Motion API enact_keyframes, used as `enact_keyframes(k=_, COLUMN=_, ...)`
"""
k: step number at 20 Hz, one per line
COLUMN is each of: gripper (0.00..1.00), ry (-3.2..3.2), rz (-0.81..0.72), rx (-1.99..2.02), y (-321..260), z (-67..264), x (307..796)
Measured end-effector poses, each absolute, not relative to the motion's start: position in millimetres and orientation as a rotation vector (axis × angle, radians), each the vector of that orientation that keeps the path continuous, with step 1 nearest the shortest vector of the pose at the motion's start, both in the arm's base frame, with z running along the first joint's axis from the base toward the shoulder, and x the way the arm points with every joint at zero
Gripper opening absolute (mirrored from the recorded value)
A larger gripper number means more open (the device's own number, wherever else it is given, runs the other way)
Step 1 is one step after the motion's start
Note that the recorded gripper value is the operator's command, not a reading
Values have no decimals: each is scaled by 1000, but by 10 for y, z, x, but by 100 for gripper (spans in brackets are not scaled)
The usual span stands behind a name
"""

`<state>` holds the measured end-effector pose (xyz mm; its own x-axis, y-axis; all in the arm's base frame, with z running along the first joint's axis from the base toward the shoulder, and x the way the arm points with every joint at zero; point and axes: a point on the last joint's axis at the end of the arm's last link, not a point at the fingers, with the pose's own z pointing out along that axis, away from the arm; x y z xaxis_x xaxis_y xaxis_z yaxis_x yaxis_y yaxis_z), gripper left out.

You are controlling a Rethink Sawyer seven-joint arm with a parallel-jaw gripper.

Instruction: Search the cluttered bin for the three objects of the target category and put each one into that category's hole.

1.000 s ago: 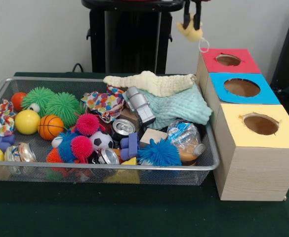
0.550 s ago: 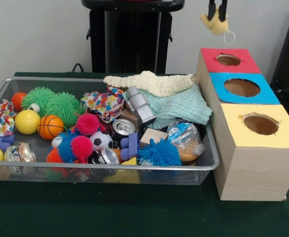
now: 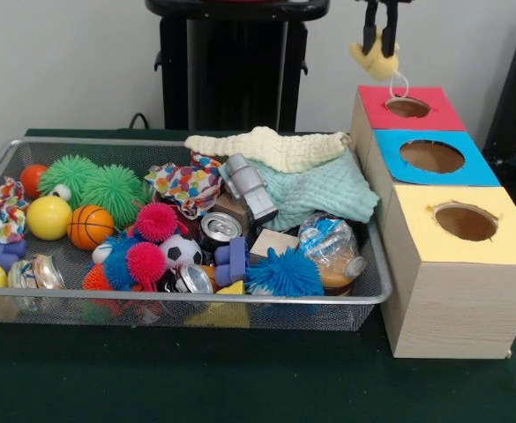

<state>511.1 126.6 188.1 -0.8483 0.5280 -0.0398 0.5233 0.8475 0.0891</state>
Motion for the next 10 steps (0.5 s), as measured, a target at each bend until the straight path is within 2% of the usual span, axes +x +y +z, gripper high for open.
enact_keyframes(k=10, gripper=0, ry=2905, rz=111, rx=876, y=1130, z=1515, x=5182)
